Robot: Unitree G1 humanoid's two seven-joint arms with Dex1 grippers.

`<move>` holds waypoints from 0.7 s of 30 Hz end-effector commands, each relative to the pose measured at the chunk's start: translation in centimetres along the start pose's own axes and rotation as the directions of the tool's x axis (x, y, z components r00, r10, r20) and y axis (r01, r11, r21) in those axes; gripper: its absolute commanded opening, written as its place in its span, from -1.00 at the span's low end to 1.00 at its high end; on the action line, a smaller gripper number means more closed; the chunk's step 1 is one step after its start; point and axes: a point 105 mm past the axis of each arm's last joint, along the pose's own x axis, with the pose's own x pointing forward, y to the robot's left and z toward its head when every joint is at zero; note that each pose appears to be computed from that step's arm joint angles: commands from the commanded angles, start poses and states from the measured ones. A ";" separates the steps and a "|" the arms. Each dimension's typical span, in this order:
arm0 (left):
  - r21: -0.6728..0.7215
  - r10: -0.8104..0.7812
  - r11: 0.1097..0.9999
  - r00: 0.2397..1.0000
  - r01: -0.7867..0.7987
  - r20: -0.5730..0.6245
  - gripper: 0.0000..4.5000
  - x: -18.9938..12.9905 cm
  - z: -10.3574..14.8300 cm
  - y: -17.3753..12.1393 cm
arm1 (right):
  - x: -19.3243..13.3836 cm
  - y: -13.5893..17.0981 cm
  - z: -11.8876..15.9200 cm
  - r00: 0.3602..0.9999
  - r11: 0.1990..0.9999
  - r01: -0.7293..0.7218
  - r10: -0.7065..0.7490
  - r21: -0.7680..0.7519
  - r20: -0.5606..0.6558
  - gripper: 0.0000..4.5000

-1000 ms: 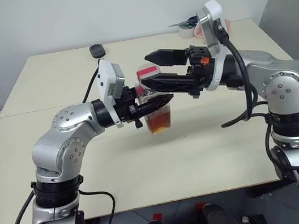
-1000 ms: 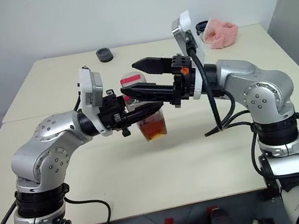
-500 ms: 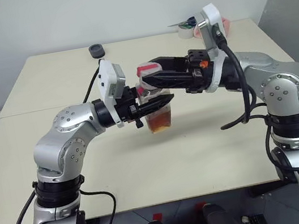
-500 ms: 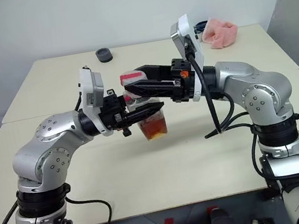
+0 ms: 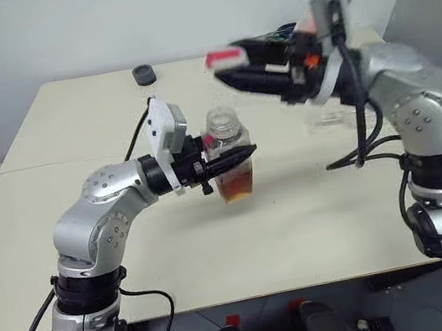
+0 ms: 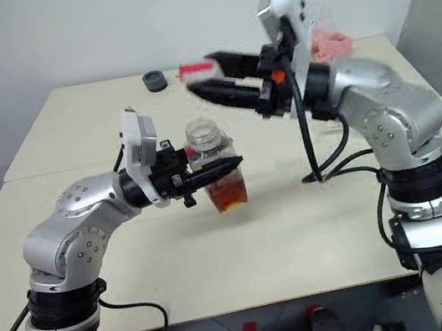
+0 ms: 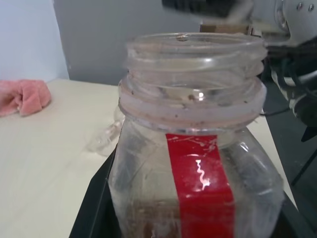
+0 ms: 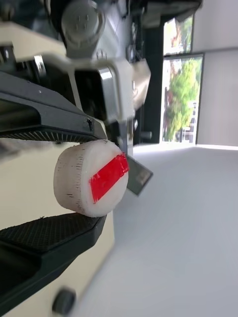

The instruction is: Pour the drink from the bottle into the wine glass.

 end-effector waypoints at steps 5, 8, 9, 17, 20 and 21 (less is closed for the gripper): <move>0.055 -0.027 0.998 0.998 0.024 0.049 -0.20 0.2 1.8 -0.7 | -1.2 -1.3 0.8 0.996 0.997 0.079 -0.079 0.005 0.031 -0.22; 0.055 -0.022 0.998 0.999 0.020 0.048 -0.20 0.1 1.8 -0.7 | -3.3 -2.3 -0.7 0.985 0.982 0.172 -0.172 0.072 -0.012 -0.22; 0.055 -0.020 0.998 0.999 0.017 0.048 -0.20 0.1 1.8 -0.6 | -4.6 -2.3 -2.4 0.978 0.975 0.202 -0.197 0.092 -0.067 -0.22; 0.046 -0.013 0.999 0.999 0.011 0.048 -0.20 0.4 1.7 -0.6 | -16.6 -1.7 -17.0 0.627 0.680 0.731 -0.636 0.056 -0.451 -0.22; 0.043 -0.025 0.999 0.998 0.023 0.063 -0.20 1.0 2.0 -0.6 | -19.6 -1.6 -21.0 0.438 0.517 0.855 -0.757 -0.036 -0.485 0.17; 0.045 -0.029 0.999 0.997 0.026 0.066 -0.20 1.1 2.1 -0.6 | -19.9 -1.5 -21.7 0.410 0.489 0.871 -0.774 -0.044 -0.482 0.36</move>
